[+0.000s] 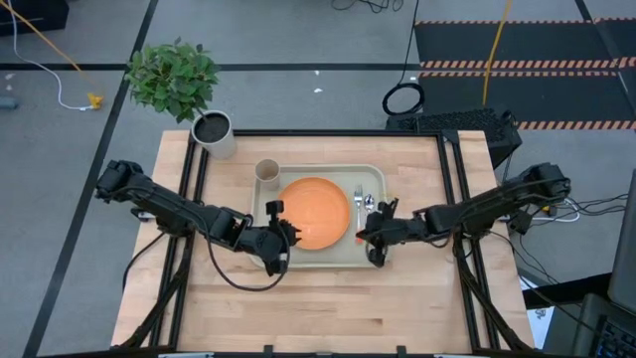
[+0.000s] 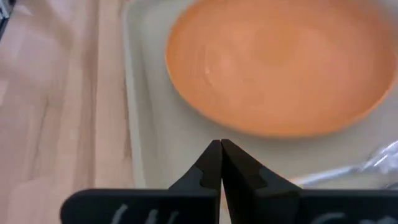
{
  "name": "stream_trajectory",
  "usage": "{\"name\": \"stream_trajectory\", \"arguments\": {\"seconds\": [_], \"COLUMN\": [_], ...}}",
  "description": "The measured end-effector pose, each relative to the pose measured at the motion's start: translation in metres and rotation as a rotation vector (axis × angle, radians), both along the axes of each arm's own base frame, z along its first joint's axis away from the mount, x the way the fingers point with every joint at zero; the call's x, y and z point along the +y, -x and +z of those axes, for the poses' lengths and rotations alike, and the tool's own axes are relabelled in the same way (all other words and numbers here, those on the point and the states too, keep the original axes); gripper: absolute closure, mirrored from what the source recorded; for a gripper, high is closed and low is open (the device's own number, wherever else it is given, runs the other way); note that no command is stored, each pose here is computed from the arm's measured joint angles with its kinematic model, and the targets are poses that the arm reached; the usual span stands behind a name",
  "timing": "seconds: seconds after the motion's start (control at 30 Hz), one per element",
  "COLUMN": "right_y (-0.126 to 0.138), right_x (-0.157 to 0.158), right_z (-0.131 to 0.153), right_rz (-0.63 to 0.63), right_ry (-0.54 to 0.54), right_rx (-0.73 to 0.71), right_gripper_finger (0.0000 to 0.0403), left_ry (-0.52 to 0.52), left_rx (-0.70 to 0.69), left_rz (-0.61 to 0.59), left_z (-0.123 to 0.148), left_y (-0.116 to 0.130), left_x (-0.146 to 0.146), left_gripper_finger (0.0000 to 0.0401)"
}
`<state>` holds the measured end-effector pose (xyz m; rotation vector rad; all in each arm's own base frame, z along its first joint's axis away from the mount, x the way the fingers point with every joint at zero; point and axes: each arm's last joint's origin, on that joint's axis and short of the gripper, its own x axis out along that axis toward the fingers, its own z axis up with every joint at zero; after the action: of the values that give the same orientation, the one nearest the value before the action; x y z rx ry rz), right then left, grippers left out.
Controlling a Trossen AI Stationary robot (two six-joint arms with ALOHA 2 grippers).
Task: Pick and place plate/cup/fork/spoon on tray
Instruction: Return to Home Position
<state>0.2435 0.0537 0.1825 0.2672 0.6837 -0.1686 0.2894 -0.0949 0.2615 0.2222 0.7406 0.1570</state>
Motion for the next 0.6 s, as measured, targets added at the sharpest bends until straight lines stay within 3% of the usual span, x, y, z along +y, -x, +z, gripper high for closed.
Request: {"name": "stream_trajectory", "arguments": {"seconds": [0.23,0.4,0.47,0.6], "right_y": [0.017,0.029,0.034,0.046], "right_x": [0.001,-0.007,-0.012,-0.022], "right_z": [0.036,0.053,0.057,0.049], "right_rz": [0.152,0.223,0.221,0.225], "right_ry": [0.231,0.371,0.405,0.384], "right_rx": [-0.137,-0.184,-0.222,-0.23], "right_gripper_finger": [0.0403,0.0403,0.0403,0.0403], "left_ry": [-0.005,-0.016,-0.003,0.02], "left_rx": [-0.085,-0.158,-0.194,-0.258], "left_rz": [0.009,0.027,0.038,0.041], "left_z": [0.022,0.03,0.031,0.021], "left_y": [0.015,0.039,0.049,0.069], "left_x": [0.007,0.019,0.025,0.032], "left_gripper_finger": [0.0318,0.0371,0.0393,0.039]}}
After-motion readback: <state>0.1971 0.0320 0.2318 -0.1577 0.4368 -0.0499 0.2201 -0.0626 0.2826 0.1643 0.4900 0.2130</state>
